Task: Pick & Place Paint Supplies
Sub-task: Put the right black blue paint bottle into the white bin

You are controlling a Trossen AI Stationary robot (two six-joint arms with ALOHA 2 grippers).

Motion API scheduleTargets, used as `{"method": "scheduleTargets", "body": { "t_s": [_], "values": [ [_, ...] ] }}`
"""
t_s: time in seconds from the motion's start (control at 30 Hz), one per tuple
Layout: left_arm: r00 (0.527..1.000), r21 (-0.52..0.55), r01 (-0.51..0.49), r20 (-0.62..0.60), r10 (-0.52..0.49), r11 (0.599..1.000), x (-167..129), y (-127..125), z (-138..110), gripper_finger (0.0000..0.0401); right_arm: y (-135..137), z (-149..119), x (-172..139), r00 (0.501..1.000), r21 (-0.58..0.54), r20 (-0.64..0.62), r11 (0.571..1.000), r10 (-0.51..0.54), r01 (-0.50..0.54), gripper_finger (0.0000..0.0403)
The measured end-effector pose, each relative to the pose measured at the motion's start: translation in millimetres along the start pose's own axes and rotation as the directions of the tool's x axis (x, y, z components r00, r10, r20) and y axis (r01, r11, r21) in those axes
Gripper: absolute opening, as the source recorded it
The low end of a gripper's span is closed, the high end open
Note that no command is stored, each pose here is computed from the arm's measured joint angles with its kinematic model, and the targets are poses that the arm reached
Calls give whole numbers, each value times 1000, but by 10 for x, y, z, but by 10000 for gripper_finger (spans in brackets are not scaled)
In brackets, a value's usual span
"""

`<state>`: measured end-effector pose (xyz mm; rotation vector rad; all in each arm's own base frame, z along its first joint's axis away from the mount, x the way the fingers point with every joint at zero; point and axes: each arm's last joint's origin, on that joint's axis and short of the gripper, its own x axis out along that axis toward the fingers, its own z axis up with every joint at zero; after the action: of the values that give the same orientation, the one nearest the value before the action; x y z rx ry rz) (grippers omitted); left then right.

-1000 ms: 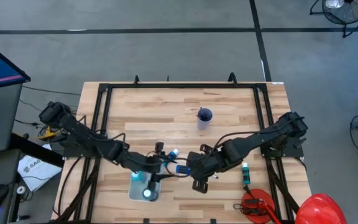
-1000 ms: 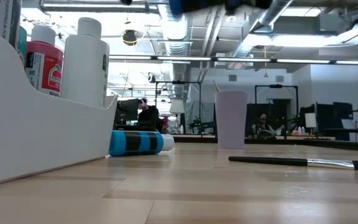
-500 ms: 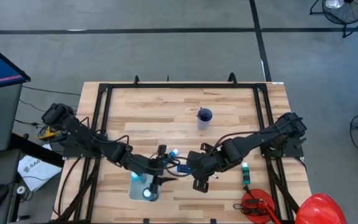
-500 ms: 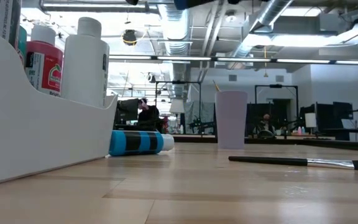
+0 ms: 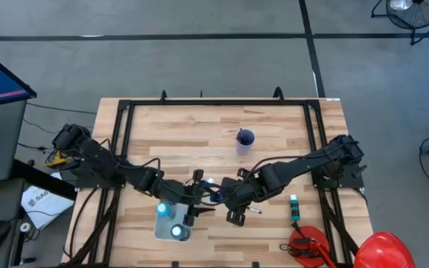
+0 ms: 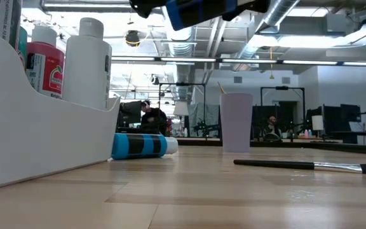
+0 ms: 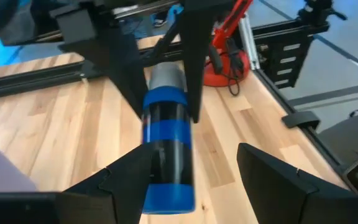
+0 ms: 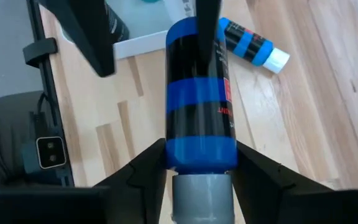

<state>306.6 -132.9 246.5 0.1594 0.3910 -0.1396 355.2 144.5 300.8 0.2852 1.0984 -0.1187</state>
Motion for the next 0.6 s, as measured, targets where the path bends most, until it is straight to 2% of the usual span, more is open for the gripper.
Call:
{"method": "scheduleTargets", "body": {
  "t_s": [0.17,0.43,0.6],
  "values": [
    [1000,-2,-5,-5,5,1000,21,25,-12,219,7,1,-2,1000,-2,3,1000,4,-4,134],
    [999,-21,-31,-34,30,999,90,109,-72,228,28,-13,-7,1000,-13,6,1000,5,-5,154],
    [998,-24,-37,-42,36,999,117,127,-92,234,30,-15,-9,1000,-15,6,1000,6,-6,139]
  ]
}}
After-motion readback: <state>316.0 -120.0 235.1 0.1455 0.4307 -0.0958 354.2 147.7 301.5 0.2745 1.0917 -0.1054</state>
